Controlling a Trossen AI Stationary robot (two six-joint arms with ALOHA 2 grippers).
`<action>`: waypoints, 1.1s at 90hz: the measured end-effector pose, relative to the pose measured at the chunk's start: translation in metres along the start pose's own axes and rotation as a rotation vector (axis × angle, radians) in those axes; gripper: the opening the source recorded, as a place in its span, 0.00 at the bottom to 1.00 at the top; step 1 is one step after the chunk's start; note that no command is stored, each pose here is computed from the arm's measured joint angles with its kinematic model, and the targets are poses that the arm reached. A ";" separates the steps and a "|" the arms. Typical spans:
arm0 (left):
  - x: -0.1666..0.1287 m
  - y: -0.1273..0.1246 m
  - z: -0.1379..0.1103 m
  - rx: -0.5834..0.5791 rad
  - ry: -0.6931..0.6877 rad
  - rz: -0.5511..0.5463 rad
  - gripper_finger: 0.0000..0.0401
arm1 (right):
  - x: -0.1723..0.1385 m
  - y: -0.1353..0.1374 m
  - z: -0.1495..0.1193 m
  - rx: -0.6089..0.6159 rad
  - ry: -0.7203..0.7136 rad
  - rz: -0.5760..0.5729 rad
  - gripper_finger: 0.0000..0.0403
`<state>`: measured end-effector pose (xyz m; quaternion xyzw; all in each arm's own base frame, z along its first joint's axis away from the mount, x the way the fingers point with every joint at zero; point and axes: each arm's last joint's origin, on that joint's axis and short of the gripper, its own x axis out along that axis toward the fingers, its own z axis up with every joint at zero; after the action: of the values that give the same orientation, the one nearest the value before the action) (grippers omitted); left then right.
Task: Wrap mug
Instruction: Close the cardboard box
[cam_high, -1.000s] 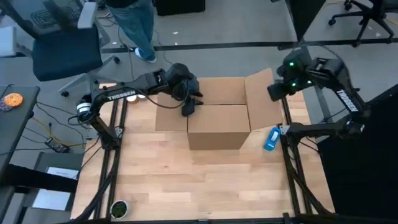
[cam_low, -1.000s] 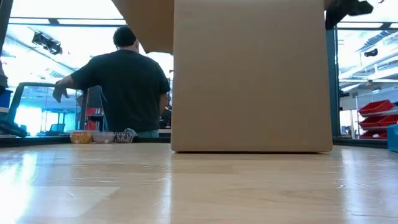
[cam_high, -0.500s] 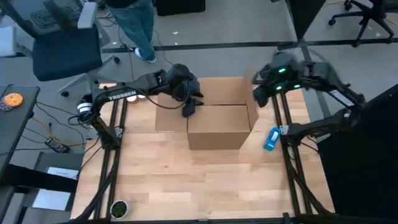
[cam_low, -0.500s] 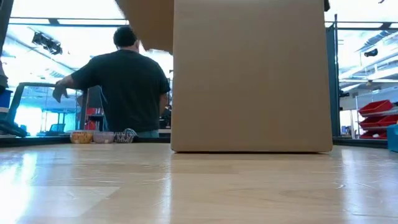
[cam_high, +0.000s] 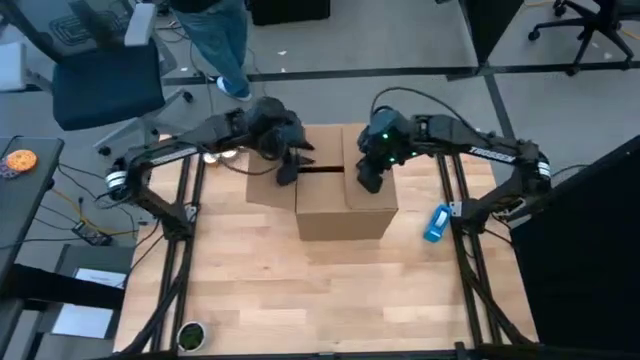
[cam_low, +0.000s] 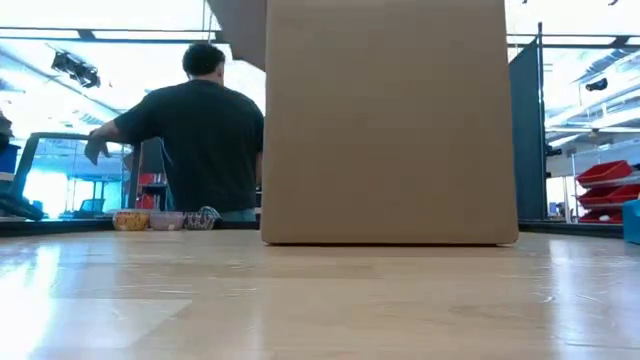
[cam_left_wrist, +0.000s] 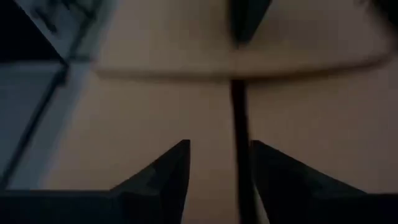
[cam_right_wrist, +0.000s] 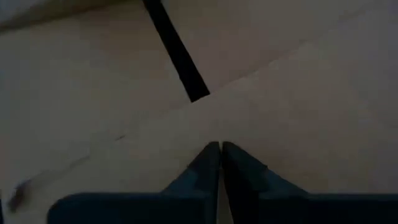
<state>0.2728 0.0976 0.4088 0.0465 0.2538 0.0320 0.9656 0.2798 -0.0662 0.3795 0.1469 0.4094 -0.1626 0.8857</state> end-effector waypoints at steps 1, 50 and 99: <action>-0.005 -0.001 0.001 0.002 -0.009 0.002 0.38 | 0.001 0.000 0.000 -0.001 0.001 0.000 0.00; -0.158 -0.057 -0.065 -0.291 0.030 0.019 0.38 | 0.003 0.000 0.003 -0.043 -0.027 -0.035 0.00; -0.061 -0.043 -0.080 -0.161 -0.331 -0.012 0.38 | 0.004 0.012 0.001 -0.075 -0.040 -0.029 0.00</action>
<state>0.1823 0.0551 0.3644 -0.0280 0.0886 0.0383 0.9949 0.2882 -0.0566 0.3787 0.1043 0.3996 -0.1627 0.8961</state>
